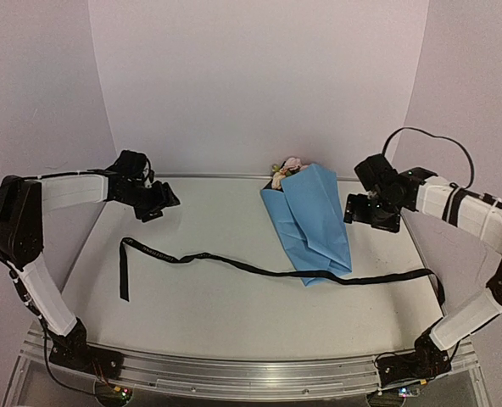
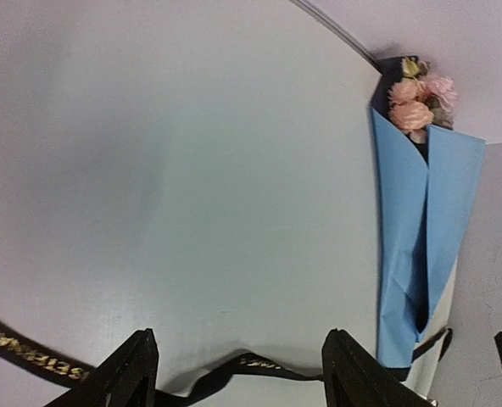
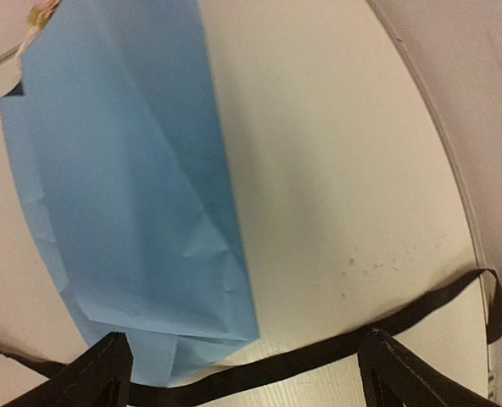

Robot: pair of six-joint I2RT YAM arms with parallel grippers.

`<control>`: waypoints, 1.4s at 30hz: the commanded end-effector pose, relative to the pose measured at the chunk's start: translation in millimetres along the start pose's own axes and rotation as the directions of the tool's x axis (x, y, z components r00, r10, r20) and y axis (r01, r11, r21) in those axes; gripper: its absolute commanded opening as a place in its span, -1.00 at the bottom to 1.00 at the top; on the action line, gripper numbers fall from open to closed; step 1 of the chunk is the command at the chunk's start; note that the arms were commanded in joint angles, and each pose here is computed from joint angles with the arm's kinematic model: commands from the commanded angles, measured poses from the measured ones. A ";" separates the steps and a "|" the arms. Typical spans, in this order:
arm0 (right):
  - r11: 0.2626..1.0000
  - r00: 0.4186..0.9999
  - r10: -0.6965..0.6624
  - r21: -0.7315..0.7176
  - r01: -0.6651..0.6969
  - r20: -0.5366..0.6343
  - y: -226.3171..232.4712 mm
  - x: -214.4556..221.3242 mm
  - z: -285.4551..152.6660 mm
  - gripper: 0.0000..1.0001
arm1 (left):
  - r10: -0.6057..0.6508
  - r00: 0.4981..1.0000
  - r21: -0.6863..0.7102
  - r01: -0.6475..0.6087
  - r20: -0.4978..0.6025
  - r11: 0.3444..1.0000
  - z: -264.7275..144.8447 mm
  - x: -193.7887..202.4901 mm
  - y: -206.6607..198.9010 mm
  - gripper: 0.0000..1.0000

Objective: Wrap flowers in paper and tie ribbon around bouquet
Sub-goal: Pick up the folded bouquet from the corner of the board.

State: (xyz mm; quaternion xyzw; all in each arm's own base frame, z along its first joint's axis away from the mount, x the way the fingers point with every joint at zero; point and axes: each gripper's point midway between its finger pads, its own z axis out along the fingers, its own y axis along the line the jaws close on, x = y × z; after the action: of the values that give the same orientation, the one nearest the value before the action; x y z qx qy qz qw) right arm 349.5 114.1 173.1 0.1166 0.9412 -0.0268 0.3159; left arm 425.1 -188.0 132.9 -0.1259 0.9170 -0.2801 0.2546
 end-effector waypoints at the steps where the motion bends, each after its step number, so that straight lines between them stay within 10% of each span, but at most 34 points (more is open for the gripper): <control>1: 0.985 0.992 -0.122 -0.117 0.125 0.032 50.7 -11.6 7.3 0.85 | -0.048 0.998 0.228 0.057 -0.045 0.972 33.7 8.4 -74.6 0.36; 22: 0.913 0.988 0.108 -0.382 -0.144 -0.114 24.1 -15.7 110.5 0.60 | 0.028 0.978 0.420 0.063 -0.206 0.905 206.6 83.9 -202.3 0.06; 42: 0.778 0.898 0.261 -0.474 -0.414 -0.355 45.0 11.7 170.3 0.58 | -0.027 0.961 0.392 0.137 -0.274 0.910 232.5 127.8 -205.7 -0.07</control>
State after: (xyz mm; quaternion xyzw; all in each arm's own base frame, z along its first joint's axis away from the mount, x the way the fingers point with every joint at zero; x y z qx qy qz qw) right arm 442.6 122.2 28.9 0.1916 0.9211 0.2631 0.2135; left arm 461.4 -496.0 41.2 -0.0683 0.8644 -0.4767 0.1444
